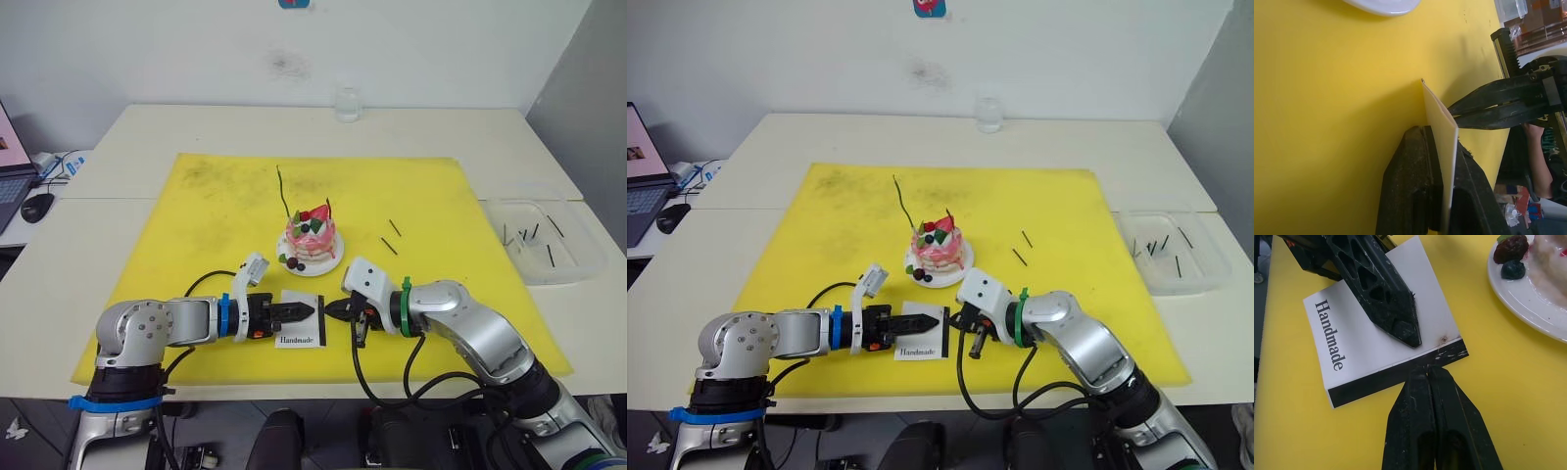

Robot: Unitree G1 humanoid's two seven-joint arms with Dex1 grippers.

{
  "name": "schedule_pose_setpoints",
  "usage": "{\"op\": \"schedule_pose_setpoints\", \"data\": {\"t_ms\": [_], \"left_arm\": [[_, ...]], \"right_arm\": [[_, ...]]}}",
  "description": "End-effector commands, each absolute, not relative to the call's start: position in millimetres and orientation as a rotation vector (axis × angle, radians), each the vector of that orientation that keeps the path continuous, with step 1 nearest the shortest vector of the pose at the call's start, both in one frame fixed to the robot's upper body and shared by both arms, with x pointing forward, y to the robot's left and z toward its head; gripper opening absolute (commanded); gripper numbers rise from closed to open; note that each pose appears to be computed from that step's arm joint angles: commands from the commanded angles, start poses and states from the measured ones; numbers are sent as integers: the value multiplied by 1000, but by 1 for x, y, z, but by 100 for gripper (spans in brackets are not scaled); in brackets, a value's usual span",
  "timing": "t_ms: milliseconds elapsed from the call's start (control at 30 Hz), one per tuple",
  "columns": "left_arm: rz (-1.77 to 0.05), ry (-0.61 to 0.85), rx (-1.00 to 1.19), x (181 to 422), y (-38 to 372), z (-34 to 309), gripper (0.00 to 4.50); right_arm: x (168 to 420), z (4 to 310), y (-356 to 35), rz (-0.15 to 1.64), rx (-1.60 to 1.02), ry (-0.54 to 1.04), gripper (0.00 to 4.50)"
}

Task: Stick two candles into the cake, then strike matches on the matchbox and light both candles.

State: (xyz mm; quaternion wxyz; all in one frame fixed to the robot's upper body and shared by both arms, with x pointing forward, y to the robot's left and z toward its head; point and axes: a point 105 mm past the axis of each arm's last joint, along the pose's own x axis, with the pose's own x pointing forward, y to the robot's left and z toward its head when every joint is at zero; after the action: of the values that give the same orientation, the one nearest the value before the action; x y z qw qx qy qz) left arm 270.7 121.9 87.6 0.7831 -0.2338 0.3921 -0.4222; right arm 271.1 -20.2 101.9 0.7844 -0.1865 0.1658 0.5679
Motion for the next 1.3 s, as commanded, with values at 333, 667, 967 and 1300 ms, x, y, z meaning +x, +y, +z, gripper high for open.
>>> {"op": "schedule_pose_setpoints", "data": {"t_ms": [333,667,967,1300], "left_arm": [[-1017,716,-498,266,119,118,3],[-1166,570,-431,245,131,159,0],[-1242,533,-432,235,127,161,0],[-1241,554,-380,234,128,151,0]], "right_arm": [[271,160,-38,1206,-407,130,0],[271,196,-86,1000,-414,-14,39],[294,171,-101,755,-350,-83,304],[334,136,-107,624,-367,-26,304]]}}
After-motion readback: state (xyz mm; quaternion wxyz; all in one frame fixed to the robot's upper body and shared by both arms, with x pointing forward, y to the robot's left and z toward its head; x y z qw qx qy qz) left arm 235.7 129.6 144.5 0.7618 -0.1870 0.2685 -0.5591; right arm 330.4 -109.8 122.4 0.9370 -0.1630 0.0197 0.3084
